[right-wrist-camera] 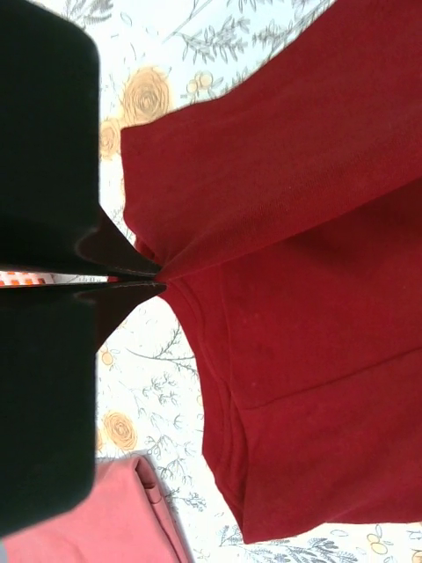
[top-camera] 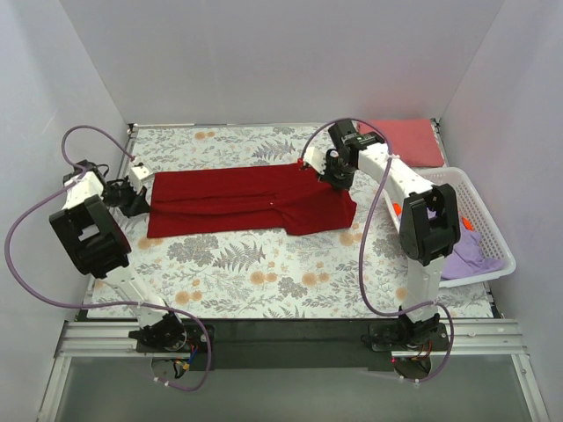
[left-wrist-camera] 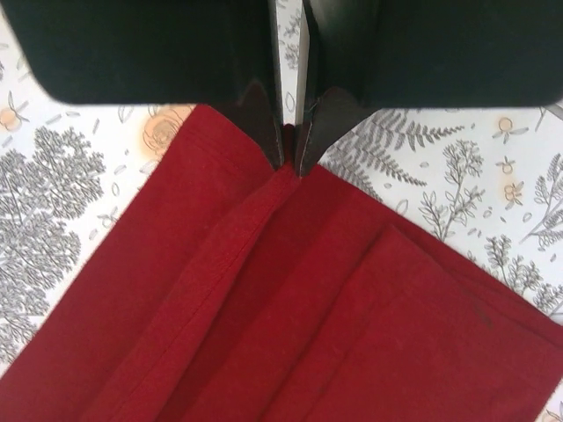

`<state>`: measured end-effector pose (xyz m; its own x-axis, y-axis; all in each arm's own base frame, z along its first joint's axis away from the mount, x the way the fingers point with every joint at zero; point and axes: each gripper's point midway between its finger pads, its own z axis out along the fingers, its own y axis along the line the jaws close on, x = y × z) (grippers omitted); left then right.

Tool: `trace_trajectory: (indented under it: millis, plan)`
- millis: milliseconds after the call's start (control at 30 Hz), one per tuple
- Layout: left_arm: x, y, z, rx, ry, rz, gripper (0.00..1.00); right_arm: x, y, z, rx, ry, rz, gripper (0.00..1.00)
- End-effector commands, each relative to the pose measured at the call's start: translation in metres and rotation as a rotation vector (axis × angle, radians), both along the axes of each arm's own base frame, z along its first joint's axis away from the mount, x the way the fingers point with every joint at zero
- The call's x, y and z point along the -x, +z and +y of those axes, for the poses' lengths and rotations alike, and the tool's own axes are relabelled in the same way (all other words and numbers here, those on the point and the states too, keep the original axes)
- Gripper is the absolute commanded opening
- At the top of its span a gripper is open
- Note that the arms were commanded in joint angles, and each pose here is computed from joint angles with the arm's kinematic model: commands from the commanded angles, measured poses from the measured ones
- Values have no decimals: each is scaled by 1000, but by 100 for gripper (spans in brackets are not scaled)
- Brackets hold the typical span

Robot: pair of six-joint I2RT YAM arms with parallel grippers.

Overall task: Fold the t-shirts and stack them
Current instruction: Fold the tshirt

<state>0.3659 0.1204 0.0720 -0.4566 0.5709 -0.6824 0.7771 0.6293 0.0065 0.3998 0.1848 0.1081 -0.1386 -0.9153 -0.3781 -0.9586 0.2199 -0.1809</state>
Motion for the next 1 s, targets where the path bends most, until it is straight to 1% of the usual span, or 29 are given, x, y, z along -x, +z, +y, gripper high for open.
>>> trace_trajectory:
  millis: [0,300,400,967]
  plan:
    - [-28,11,3,-8,33,-74,0,-17,12,-6,27,35,-42,1]
    - [-44,-3,4,-25,32,-53,0,-39,-3,-4,48,59,-43,1]
    - [-45,-6,6,-32,36,-49,0,-48,0,-2,52,68,-63,1]
    - [-37,-27,8,-52,42,-10,0,-71,-13,5,60,74,-73,1]
